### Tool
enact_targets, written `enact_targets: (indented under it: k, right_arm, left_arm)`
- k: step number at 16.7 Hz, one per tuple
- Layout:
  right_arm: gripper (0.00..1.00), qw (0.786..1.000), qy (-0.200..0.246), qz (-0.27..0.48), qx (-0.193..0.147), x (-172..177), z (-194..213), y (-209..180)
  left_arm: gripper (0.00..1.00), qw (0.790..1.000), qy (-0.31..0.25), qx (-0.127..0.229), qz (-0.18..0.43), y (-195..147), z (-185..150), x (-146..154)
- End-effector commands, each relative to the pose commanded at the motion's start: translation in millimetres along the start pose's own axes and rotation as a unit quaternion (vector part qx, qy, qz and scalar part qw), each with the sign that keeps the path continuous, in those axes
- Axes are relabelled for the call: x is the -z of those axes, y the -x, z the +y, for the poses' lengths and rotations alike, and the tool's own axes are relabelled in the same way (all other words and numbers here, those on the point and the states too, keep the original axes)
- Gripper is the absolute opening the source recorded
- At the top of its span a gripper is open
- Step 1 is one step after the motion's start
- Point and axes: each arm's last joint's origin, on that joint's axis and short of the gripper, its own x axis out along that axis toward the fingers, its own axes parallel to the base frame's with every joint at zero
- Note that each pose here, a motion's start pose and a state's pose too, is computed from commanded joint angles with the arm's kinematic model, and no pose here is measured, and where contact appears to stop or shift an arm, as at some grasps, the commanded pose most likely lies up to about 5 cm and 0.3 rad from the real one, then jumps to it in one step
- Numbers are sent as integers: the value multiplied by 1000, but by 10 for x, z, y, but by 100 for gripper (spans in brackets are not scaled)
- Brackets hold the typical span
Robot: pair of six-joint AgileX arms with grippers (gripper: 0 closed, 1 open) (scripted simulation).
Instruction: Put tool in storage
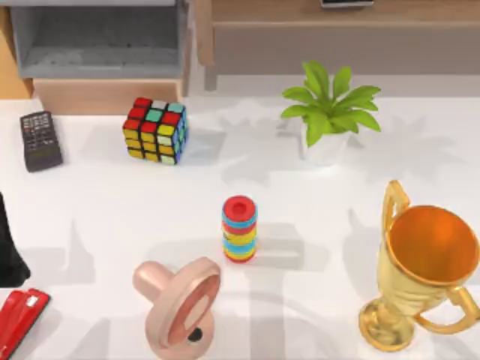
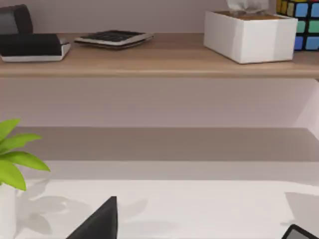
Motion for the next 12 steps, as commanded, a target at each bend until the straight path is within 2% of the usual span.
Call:
enact_targets:
  k: [3,6,12]
  right_arm:
    - [100,1000,0,0,0,0,0,0]
    - [100,1000,0,0,0,0,0,0]
    - [100,1000,0,0,0,0,0,0]
  left_arm:
    - [100,1000,-3,1,1,-4,1,-7]
    - [100,999,-32,8,8,-44,14,-85]
    - [100,986,-166,16,19,-360,136,-460]
